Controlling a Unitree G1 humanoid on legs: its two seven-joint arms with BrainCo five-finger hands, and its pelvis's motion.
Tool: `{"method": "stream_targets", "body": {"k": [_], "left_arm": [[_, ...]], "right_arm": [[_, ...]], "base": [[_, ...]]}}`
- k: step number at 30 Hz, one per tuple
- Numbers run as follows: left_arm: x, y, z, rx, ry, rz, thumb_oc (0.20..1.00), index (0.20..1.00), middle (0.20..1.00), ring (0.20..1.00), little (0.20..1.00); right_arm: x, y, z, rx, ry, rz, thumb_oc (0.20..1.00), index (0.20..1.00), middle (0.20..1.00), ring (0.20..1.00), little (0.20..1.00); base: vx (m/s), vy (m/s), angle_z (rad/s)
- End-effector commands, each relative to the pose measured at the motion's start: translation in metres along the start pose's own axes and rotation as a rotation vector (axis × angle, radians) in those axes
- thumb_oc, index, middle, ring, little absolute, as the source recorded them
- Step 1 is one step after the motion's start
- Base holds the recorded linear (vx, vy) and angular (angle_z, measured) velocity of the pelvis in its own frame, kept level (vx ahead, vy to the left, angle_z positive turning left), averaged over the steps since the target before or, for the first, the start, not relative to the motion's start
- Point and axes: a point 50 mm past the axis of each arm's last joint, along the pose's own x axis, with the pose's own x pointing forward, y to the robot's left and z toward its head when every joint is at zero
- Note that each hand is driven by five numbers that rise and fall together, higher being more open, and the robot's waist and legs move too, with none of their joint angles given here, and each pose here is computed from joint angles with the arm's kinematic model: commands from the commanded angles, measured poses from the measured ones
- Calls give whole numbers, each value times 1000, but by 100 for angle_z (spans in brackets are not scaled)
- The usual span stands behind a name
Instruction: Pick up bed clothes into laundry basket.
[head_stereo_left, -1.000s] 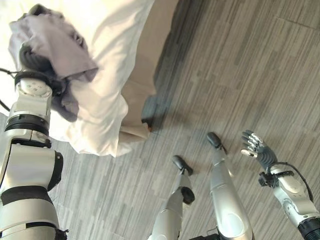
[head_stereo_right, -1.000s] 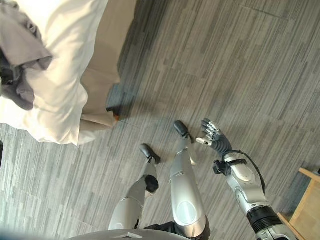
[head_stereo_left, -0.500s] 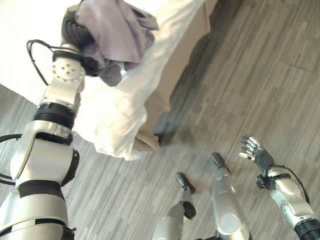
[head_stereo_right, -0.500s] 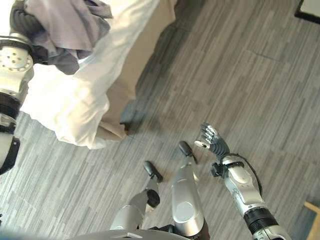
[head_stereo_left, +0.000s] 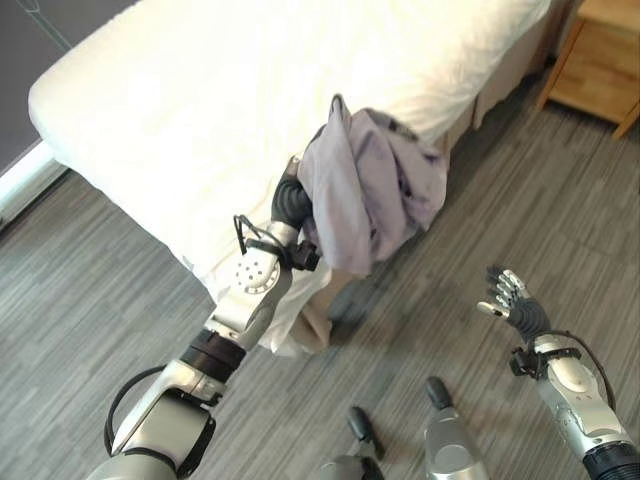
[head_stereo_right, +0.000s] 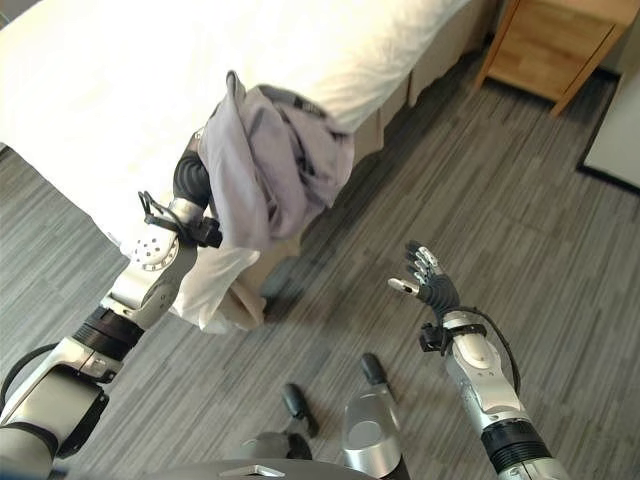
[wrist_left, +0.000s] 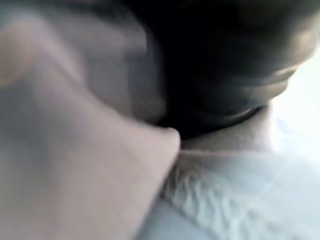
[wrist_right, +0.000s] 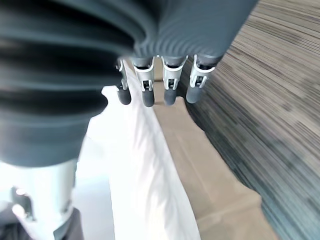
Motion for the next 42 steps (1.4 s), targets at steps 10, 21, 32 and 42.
{"method": "stream_targets", "body": {"k": [10, 21, 32, 42], "left_arm": [[35, -6, 38, 55, -154, -74, 200, 200, 200, 200, 200], [29, 22, 65, 120, -225, 11, 200, 200, 200, 200, 200], [5, 59, 79, 130, -307, 180, 200, 200, 200, 200, 200], [-30, 91, 97, 216, -403, 331, 200, 200, 200, 200, 200]], "right_arm": [[-28, -9, -11, 92, -14, -93, 1000, 1000, 1000, 1000, 1000], [-33, -70, 26, 42, -205, -455, 1000, 1000, 1000, 1000, 1000], [-55, -90, 33, -26, -245, -548, 1000, 1000, 1000, 1000, 1000], [-14, -65, 52, -8, -309, -337, 1000, 1000, 1000, 1000, 1000]], "base": [[-116, 66, -40], [-16, 17, -151], [59, -238, -149], [17, 173, -196]]}}
